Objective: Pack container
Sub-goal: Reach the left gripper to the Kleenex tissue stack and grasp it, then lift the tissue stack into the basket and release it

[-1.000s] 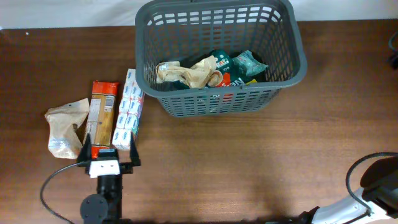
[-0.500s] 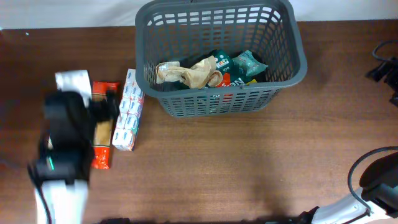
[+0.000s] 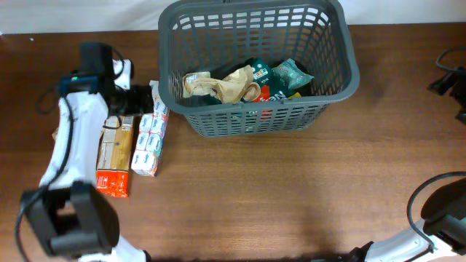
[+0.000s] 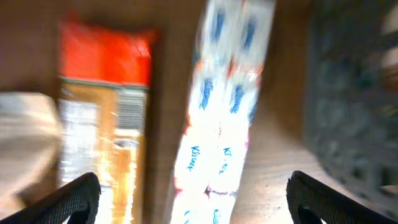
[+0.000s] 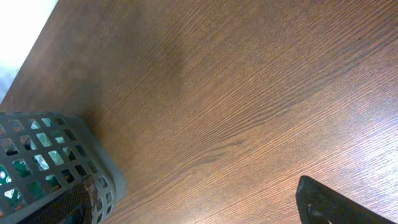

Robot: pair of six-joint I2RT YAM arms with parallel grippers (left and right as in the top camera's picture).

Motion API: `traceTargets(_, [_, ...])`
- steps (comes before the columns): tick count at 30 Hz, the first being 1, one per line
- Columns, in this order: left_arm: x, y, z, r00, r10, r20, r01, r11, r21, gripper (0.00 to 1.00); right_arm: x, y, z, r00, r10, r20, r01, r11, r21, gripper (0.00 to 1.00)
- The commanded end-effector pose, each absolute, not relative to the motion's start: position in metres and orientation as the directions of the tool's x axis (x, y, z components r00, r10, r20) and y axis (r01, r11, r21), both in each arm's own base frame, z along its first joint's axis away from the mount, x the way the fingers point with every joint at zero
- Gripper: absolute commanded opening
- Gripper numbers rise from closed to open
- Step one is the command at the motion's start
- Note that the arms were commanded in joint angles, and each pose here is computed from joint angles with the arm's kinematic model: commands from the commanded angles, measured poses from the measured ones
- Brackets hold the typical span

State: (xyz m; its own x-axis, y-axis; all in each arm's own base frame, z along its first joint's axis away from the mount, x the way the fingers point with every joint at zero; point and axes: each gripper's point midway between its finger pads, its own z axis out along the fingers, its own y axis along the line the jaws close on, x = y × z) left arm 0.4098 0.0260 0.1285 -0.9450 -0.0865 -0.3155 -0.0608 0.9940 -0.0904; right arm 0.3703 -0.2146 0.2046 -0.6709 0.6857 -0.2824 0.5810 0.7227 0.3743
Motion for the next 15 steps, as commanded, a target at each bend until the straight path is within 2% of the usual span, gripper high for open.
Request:
traceTargets(1, [0.407, 0.016, 0.1, -0.972, -0.041, -0.23, -0.012, 0.992, -0.126, 0.89, 0.37, -0.21, 0.212, -0.667, 0.685, -0.295, 0.573, 0.724, 0.384, 0.99])
traceTargets(7, [0.396, -0.003, 0.058, -0.987, 0.116, -0.108, 0.128, 0.985, -0.116, 0.89, 0.37, -0.21, 0.212, -0.667, 0.684, -0.295, 0.573, 0.724, 0.384, 0.99])
traceTargets(11, [0.392, 0.001, 0.038, -0.989, 0.142, -0.044, 0.143, 0.989, -0.043, 0.89, 0.37, -0.21, 0.212, -0.667, 0.684, -0.295, 0.573, 0.724, 0.384, 0.99])
traceTargets(14, [0.389, 0.007, 0.025, -0.988, 0.152, 0.003, 0.152, 0.988, 0.009, 0.75, 0.37, -0.21, 0.212, -0.667, 0.684, -0.295, 0.573, 0.724, 0.384, 0.99])
traceTargets(15, [0.388, 0.009, 0.021, -0.988, 0.153, 0.013, 0.153, 0.988, 0.021, 0.65, 0.37, -0.21, 0.212, -0.667, 0.684, -0.295, 0.573, 0.724, 0.384, 0.99])
